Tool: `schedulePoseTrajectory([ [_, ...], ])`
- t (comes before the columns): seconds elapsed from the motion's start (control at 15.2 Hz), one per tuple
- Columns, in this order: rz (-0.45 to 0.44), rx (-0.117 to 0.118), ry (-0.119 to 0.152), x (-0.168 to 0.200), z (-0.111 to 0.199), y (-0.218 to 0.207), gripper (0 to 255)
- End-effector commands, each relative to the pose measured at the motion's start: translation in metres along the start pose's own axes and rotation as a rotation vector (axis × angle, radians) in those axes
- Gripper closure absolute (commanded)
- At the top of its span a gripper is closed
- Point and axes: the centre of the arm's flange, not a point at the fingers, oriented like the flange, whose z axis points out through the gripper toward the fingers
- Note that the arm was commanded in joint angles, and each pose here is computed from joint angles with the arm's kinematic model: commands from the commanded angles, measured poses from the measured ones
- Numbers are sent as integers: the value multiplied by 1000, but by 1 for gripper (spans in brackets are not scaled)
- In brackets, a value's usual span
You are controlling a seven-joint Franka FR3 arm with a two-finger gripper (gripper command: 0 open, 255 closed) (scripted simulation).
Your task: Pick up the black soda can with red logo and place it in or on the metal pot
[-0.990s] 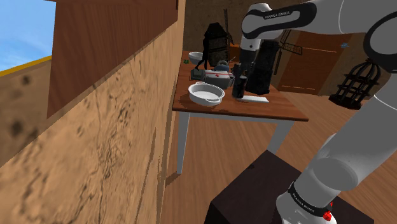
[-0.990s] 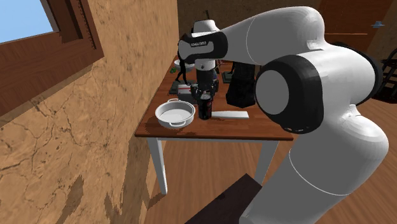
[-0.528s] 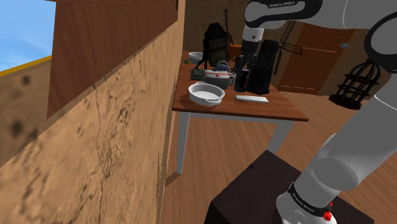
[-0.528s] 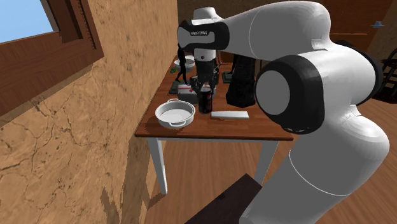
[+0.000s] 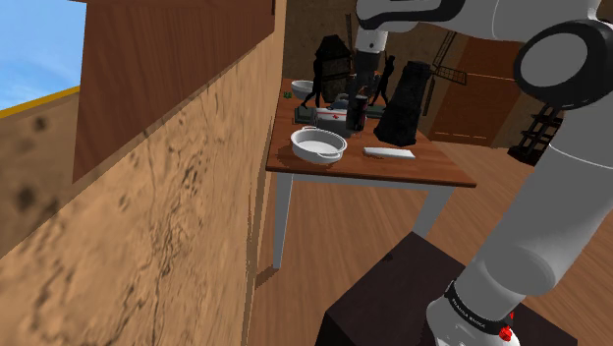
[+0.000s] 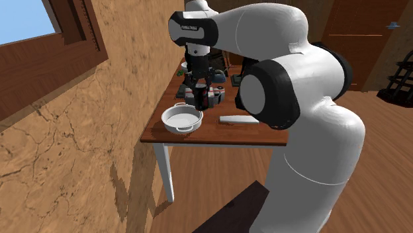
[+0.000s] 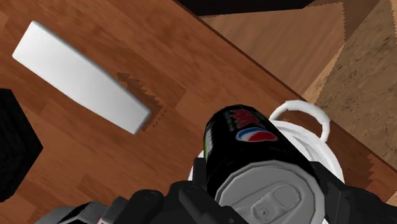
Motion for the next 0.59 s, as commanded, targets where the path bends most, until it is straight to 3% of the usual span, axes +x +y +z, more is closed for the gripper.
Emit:
schedulePoseTrajectory([
  [0.0, 0, 0, 0, 22, -9, -12, 255],
  [0.53, 0, 0, 0, 98, -24, -56, 255],
])
